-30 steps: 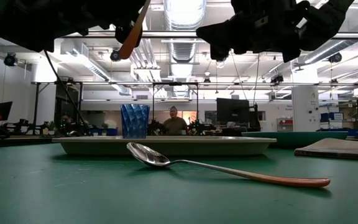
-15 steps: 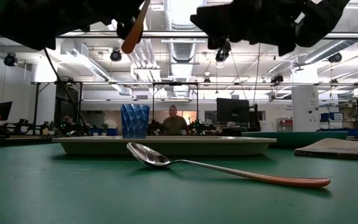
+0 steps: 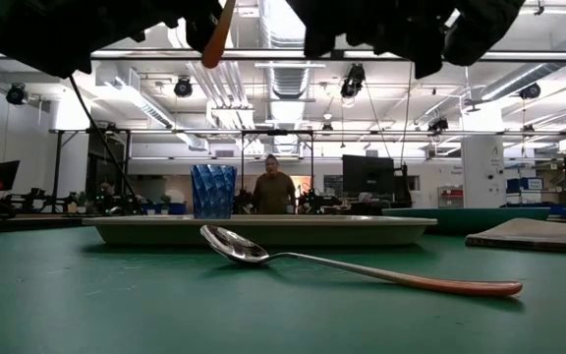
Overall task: Pick and place plate/cup/fork/spoon on tray
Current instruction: Put the orange fork on the left of the white serving tray
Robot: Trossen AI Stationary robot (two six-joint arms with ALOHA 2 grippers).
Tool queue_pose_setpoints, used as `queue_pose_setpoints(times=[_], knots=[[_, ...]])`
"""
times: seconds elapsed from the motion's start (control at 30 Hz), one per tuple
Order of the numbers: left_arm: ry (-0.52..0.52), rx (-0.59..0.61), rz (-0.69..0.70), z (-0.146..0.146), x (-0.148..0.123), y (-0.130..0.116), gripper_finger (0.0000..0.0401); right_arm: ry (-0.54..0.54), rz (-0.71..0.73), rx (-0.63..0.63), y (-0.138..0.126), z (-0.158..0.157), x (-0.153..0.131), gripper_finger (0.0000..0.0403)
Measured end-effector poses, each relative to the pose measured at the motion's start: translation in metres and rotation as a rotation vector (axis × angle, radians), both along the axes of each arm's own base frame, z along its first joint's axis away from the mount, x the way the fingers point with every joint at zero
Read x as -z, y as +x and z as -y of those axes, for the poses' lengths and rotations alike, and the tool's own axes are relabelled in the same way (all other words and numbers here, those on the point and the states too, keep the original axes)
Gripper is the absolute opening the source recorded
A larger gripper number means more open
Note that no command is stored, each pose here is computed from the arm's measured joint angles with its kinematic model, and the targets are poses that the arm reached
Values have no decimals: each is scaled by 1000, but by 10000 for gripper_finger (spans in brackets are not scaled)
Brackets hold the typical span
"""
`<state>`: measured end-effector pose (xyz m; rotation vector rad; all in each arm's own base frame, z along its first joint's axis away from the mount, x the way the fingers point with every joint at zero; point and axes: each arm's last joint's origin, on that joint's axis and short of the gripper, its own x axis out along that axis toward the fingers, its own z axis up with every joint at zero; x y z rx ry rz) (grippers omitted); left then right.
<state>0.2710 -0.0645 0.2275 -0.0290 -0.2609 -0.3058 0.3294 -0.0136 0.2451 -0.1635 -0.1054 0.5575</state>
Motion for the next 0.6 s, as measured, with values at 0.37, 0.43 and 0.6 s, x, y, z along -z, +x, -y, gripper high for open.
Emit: queue_pose_setpoints(times=[0.37, 0.43, 0.6], knots=[[-2, 2, 5, -1, 1, -1, 4, -13, 48, -275, 42, -7, -16, 187], [-1, 1, 5, -1, 1, -1, 4, -17, 53, -312, 49, -9, -17, 187], [-2, 1, 7, -1, 1, -1, 4, -26, 66, -385, 63, -14, -19, 187]])
